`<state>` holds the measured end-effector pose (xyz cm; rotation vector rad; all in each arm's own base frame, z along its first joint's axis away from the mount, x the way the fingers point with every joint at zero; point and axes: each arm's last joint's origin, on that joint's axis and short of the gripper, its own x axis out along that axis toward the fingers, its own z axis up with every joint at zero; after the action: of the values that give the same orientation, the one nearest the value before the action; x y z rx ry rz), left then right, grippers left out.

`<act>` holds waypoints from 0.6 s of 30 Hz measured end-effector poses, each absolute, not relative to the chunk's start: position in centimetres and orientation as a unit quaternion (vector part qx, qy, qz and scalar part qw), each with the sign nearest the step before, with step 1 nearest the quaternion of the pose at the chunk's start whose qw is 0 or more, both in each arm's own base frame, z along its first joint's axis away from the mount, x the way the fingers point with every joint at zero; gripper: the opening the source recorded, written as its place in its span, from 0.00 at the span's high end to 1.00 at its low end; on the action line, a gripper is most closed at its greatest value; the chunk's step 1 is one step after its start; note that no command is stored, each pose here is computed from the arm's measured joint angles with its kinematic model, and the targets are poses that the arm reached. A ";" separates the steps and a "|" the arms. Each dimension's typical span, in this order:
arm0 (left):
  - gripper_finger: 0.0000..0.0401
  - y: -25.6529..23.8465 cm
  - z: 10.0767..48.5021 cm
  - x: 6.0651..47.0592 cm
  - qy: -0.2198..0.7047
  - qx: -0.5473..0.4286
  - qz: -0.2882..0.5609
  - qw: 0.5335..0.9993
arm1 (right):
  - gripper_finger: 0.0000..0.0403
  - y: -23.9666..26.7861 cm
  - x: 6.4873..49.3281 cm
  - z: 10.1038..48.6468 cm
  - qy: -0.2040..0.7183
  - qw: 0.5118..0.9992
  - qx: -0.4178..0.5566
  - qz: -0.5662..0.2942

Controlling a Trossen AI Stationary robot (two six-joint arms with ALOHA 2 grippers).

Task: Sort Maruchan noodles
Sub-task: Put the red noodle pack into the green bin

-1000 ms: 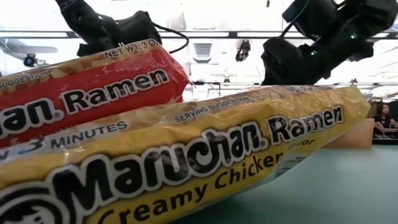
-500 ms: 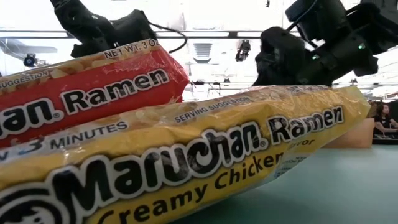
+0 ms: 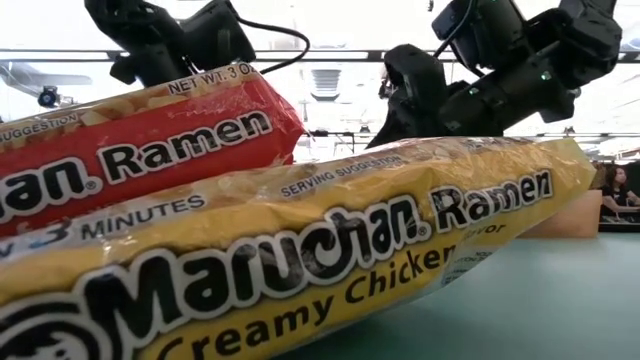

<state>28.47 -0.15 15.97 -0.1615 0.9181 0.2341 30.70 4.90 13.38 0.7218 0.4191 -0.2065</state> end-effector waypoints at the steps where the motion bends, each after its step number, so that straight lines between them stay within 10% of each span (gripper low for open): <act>1: 0.77 0.0 15.9 28.4 0.447 -0.063 0.115 0.885 | 0.65 4.9 30.7 13.4 0.201 0.905 0.359 -0.107; 18: 0.72 5.0 15.3 26.8 0.478 -0.022 0.302 0.824 | 0.65 4.9 33.1 11.1 0.165 0.859 0.447 -0.189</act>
<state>26.83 5.00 15.33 -0.0473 1.0167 0.6421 33.06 4.92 11.11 0.9393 0.3460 -0.3971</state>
